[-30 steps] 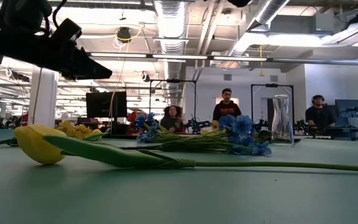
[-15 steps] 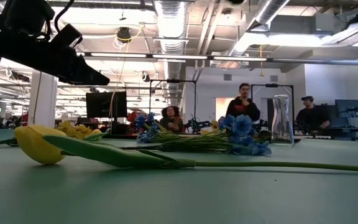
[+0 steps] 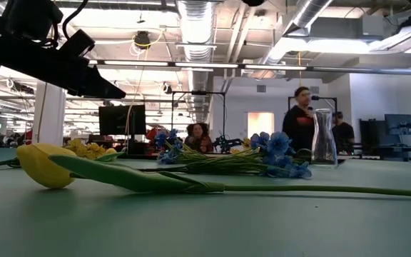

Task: Sort flowers into vase by color
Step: Put the right black flower into the blue flower vase, then put the black flower into the blue flower vase

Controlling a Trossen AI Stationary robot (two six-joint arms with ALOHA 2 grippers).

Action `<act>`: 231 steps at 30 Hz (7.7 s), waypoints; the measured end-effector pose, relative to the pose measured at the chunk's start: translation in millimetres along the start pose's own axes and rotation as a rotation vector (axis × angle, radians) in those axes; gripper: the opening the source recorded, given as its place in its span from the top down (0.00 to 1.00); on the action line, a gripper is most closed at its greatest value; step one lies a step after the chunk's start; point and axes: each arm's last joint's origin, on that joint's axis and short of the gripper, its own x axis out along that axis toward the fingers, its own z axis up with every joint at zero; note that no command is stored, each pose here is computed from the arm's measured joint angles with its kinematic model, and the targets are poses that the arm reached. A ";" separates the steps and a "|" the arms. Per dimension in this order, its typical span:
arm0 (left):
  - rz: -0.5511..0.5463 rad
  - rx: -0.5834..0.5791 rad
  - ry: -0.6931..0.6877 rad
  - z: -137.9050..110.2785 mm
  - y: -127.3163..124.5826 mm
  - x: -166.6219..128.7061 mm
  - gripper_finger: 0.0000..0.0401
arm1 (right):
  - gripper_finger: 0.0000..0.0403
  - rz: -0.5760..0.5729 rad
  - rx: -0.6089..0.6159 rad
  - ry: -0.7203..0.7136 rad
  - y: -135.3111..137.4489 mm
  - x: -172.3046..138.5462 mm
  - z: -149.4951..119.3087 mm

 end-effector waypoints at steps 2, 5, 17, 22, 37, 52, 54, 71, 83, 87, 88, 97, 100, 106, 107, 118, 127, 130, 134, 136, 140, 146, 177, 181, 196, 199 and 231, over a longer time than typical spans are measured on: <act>0.000 0.000 0.000 0.0 0.0 0.0 0.36 | 0.94 0.000 -0.003 -0.003 0.3 0.1 -2.1; 0.000 -0.001 0.000 0.0 0.0 0.0 0.36 | 0.94 -0.002 -0.001 0.013 0.5 0.2 -5.0; 0.003 0.002 -0.005 0.5 0.1 -0.1 0.36 | 0.94 -0.036 -0.031 -0.006 -1.7 -0.1 -25.0; 0.005 0.003 -0.004 0.5 0.1 0.0 0.36 | 0.94 -0.034 -0.005 -0.007 -2.7 2.0 -26.9; 0.004 0.003 -0.004 0.4 0.1 0.0 0.36 | 0.94 -0.040 0.005 0.085 -5.1 1.2 -35.4; 0.005 0.003 -0.004 0.4 0.1 0.0 0.36 | 0.92 -0.043 0.009 0.144 -5.3 0.6 -41.0; 0.006 0.003 -0.004 0.5 0.2 -0.1 0.36 | 0.90 -0.042 0.009 0.144 -5.1 0.6 -41.1; 0.007 0.003 -0.004 0.4 0.2 -0.1 0.36 | 0.87 -0.060 0.104 0.200 -11.3 -2.1 -46.4; 0.008 0.011 -0.003 0.4 0.2 0.0 0.36 | 0.69 -0.042 0.185 0.392 -18.6 9.3 -36.9; 0.007 0.011 -0.003 0.3 0.2 0.0 0.36 | 0.54 -0.047 0.187 0.426 -20.5 13.7 -28.8; 0.008 0.011 -0.003 0.3 0.2 0.0 0.36 | 0.50 -0.050 0.192 0.445 -21.0 14.3 -27.6; 0.007 0.014 0.005 -0.4 0.2 0.0 0.36 | 0.36 -0.089 0.240 0.755 -28.7 11.5 -9.9; 0.007 0.015 0.006 -0.6 0.2 0.0 0.36 | 0.35 -0.095 0.250 0.863 -29.9 6.6 -3.5; 0.006 0.018 0.016 -1.6 0.1 0.0 0.36 | 0.35 -0.134 0.319 1.053 -35.2 -7.7 7.8; 0.005 0.020 0.020 -2.0 0.0 0.0 0.36 | 0.35 -0.148 0.342 1.086 -36.1 -10.9 8.7; 0.005 0.023 0.029 -2.9 0.0 -0.1 0.36 | 0.35 -0.247 0.458 1.348 -40.3 -39.1 6.9; 0.002 0.026 0.061 -6.2 -0.3 -0.2 0.36 | 0.35 -0.384 0.338 1.576 -36.2 -59.0 1.8; 0.001 0.027 0.073 -7.4 -0.4 -0.3 0.36 | 0.35 -0.392 0.328 1.643 -30.8 -64.7 -5.7; 0.001 0.022 0.076 -7.8 -0.4 -0.3 0.36 | 0.35 -0.380 0.335 1.702 -22.1 -70.6 -18.4; 0.001 0.021 0.078 -7.9 -0.4 -0.3 0.36 | 0.35 -0.372 0.340 1.761 -17.0 -77.6 -27.2; 0.001 0.010 0.081 -8.2 -0.4 -0.3 0.36 | 0.35 -0.394 0.350 1.773 -13.2 -92.4 -25.2; 0.001 0.007 0.079 -8.0 -0.4 -0.3 0.36 | 0.35 -0.475 0.326 1.605 -21.7 -125.2 2.8; -0.051 -0.170 -0.030 8.1 -1.1 0.0 0.36 | 0.35 -0.576 -0.012 1.230 -92.4 -196.3 5.9; -0.056 -0.186 0.131 36.5 -0.5 -3.6 0.38 | 0.35 -0.537 -0.038 1.243 -85.1 -192.1 7.5; 0.182 -0.514 0.885 95.9 8.5 -33.3 0.46 | 0.35 -0.424 -0.082 1.273 -58.6 -178.5 1.9; 0.193 -0.521 1.045 87.3 3.2 -31.7 0.47 | 0.35 -0.408 -0.091 1.280 -55.8 -177.5 1.3; 0.228 -0.715 1.502 37.8 -67.0 -33.1 0.47 | 0.35 -0.339 -0.088 1.320 -53.3 -180.9 0.0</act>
